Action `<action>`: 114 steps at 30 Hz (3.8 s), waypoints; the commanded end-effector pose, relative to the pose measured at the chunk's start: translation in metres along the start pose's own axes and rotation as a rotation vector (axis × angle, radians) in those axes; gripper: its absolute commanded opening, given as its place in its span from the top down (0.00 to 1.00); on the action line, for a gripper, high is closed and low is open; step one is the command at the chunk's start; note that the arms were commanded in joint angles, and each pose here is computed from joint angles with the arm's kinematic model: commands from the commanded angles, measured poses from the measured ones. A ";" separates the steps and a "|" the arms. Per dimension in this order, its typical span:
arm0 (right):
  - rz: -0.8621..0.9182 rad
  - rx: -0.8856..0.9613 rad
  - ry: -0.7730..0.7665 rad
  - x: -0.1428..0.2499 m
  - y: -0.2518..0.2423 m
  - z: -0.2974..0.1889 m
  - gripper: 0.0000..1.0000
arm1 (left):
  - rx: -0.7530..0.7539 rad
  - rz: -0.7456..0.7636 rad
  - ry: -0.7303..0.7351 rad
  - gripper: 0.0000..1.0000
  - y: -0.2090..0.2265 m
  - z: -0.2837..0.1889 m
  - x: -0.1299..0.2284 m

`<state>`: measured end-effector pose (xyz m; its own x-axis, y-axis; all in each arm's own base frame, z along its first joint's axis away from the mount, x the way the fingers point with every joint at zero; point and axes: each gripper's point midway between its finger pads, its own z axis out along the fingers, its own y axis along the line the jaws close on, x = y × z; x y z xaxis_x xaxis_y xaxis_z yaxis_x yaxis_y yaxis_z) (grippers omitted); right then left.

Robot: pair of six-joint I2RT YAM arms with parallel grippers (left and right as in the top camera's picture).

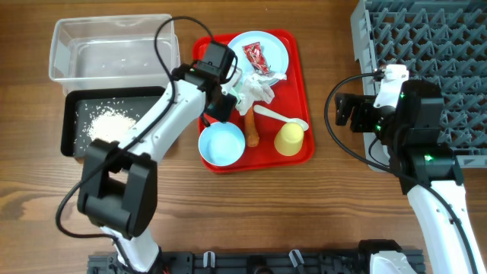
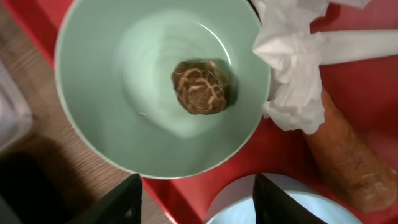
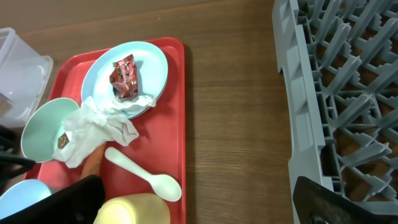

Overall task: Sort waste into correct bins and load items into the dishwasher rack
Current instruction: 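Grasp the rim of the mint bowl with the left gripper, then lift the mint bowl over the black tray and tip out the mushroom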

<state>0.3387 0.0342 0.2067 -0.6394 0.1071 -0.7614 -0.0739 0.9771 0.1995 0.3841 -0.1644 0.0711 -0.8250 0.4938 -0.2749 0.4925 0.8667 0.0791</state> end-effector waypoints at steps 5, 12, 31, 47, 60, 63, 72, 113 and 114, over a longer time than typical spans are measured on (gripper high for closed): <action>-0.018 0.010 -0.021 -0.010 0.001 -0.002 0.00 | 0.026 0.071 -0.028 0.41 -0.005 0.005 -0.009; -0.018 0.010 -0.022 -0.011 0.001 -0.002 0.00 | 0.044 0.073 -0.007 0.40 -0.009 0.017 -0.006; -0.017 0.010 -0.019 -0.010 0.001 -0.002 0.00 | 0.044 0.060 -0.009 0.69 -0.011 0.038 -0.011; -0.019 0.011 -0.019 -0.010 0.001 -0.002 0.00 | 0.042 -0.021 -0.042 0.79 -0.012 0.040 -0.019; -0.020 0.015 -0.020 -0.010 0.000 -0.002 0.00 | 0.042 -0.021 -0.041 0.84 -0.012 0.058 -0.021; -0.020 0.015 -0.020 -0.010 0.000 -0.002 0.00 | 0.041 -0.022 -0.047 0.88 -0.012 0.058 -0.023; -0.020 0.014 -0.019 -0.010 0.000 -0.002 0.00 | 0.039 -0.065 -0.085 0.96 -0.010 0.047 -0.035; -0.020 0.015 -0.019 -0.010 0.000 -0.002 0.00 | 0.248 -0.801 -0.248 0.96 0.108 -0.129 0.014; -0.020 0.015 -0.019 -0.010 0.000 -0.002 0.00 | 0.280 -0.803 -0.259 0.96 0.113 -0.132 0.016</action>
<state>0.3382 0.0342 0.2060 -0.6420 0.1071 -0.7592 -0.0729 0.9772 0.1995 0.3875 -0.0660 0.1856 -0.8858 -0.3031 -0.3514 -0.1722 0.9178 -0.3577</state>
